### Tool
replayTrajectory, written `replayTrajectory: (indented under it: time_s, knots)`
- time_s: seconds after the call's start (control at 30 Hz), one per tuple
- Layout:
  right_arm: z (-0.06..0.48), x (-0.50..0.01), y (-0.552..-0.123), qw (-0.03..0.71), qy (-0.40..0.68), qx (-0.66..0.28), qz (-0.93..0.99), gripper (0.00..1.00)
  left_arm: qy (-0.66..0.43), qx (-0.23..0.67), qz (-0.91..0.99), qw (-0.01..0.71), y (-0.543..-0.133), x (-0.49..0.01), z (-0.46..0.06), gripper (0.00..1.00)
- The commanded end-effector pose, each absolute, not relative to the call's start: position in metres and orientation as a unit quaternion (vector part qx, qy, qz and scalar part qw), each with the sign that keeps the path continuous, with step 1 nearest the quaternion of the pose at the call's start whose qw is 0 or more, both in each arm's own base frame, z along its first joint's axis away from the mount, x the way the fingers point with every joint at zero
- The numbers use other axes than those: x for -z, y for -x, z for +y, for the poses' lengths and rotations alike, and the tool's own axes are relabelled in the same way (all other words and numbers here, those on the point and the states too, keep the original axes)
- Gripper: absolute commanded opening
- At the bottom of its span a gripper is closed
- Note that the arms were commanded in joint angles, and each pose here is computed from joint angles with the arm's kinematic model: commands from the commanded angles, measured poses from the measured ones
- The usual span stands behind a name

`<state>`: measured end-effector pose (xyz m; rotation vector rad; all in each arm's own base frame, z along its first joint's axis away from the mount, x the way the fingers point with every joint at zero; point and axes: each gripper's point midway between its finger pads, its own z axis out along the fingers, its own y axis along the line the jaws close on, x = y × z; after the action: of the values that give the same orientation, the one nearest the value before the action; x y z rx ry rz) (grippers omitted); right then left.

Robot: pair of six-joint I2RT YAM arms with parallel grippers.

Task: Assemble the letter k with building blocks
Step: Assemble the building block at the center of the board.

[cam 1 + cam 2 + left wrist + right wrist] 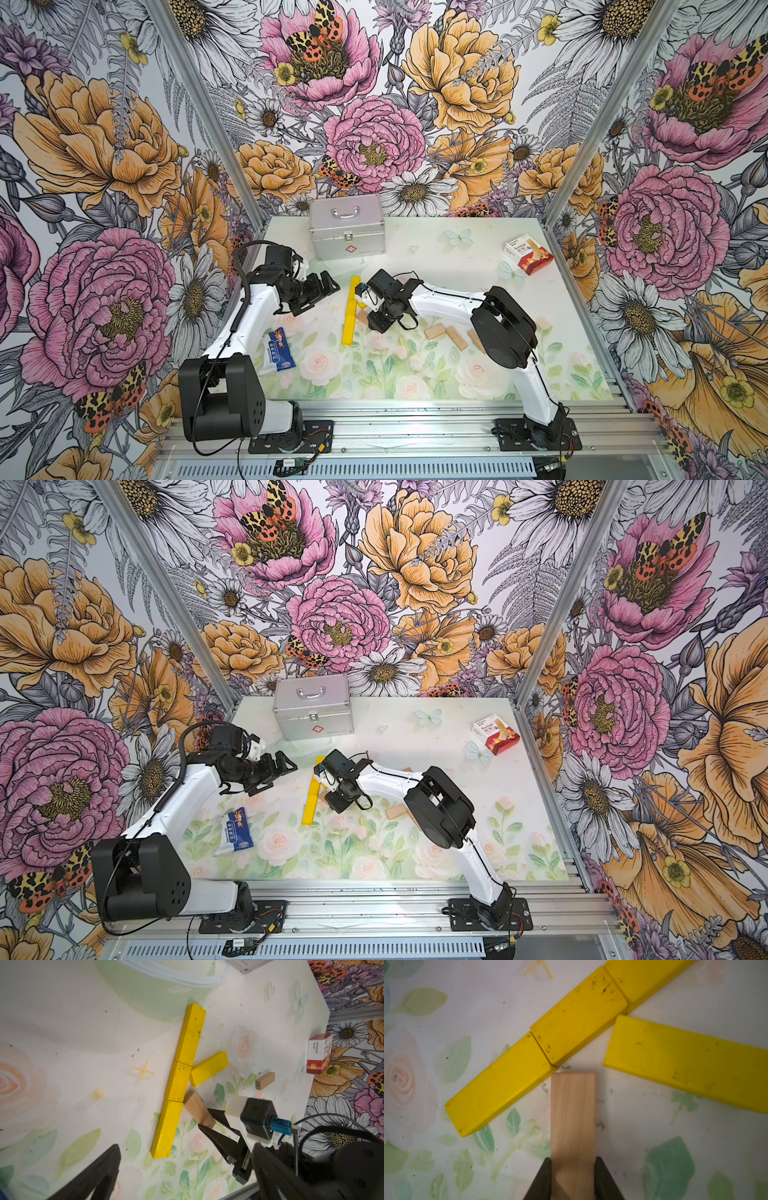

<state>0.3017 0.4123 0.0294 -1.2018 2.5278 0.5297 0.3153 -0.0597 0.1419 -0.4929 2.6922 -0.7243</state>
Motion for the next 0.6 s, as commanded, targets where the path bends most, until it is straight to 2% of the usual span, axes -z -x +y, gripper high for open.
replayTrajectory:
  time_s: [0.0, 0.57]
  knots:
    - [0.4163, -0.0267, -0.3096, 0.151, 0.414, -0.184, 0.879, 0.0, 0.168, 0.262, 0.934, 0.176, -0.3189, -0.1523, -0.0583, 0.99]
    - [0.4178, -0.0229, -0.3118, 0.15, 0.412, -0.183, 0.88, 0.0, 0.168, 0.262, 0.934, 0.174, -0.3196, -0.1512, -0.058, 0.99]
